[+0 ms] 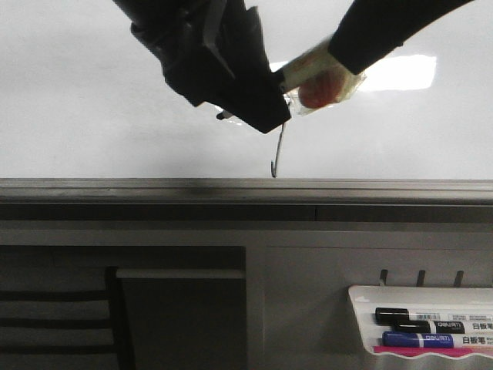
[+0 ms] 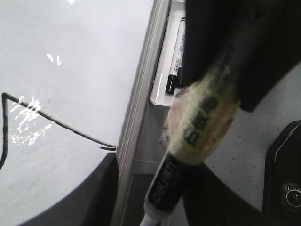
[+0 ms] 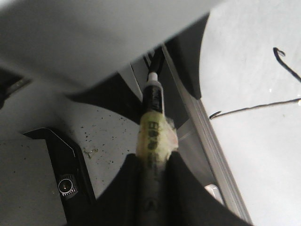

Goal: Write number 7 on whiteboard

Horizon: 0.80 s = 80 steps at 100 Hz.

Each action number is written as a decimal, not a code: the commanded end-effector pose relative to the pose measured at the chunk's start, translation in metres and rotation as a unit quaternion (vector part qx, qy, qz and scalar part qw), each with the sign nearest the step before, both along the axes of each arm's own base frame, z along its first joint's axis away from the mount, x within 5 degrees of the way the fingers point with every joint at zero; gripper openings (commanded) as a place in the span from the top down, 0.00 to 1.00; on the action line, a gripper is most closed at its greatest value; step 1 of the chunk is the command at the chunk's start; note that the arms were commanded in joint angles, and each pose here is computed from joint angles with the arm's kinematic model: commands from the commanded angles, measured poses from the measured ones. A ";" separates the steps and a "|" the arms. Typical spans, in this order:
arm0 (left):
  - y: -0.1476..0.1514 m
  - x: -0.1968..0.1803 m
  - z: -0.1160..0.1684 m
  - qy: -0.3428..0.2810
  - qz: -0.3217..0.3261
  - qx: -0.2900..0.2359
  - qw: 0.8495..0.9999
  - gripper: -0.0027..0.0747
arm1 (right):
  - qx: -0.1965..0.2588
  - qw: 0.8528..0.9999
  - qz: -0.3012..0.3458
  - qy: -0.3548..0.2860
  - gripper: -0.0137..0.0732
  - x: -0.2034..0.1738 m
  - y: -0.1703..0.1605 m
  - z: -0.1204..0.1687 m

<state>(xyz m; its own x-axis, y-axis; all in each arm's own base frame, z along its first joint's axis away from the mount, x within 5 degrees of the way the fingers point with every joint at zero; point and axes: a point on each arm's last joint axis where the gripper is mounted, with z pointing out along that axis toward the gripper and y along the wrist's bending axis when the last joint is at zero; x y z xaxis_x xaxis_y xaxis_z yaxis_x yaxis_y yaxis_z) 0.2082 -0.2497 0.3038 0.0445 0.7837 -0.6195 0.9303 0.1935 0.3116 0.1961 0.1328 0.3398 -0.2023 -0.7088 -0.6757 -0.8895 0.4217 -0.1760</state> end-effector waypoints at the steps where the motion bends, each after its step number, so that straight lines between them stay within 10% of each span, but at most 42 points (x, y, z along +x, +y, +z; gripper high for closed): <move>1: -0.002 -0.002 0.025 -0.034 0.004 -0.052 0.998 0.66 | 0.026 0.999 -0.002 -0.044 0.86 -0.001 0.000 0.019; 34: -0.002 -0.002 0.025 -0.033 0.004 -0.052 0.998 0.96 | 0.022 0.999 0.001 -0.038 0.84 -0.001 0.001 0.018; 59: -0.001 -0.002 0.024 -0.021 0.011 -0.051 0.998 0.99 | 0.021 0.999 -0.008 -0.033 0.44 0.000 -0.002 0.017; 80: 0.016 0.009 0.022 0.039 0.089 -0.057 0.994 0.99 | 0.043 0.994 -0.092 -0.041 0.40 0.004 -0.032 0.029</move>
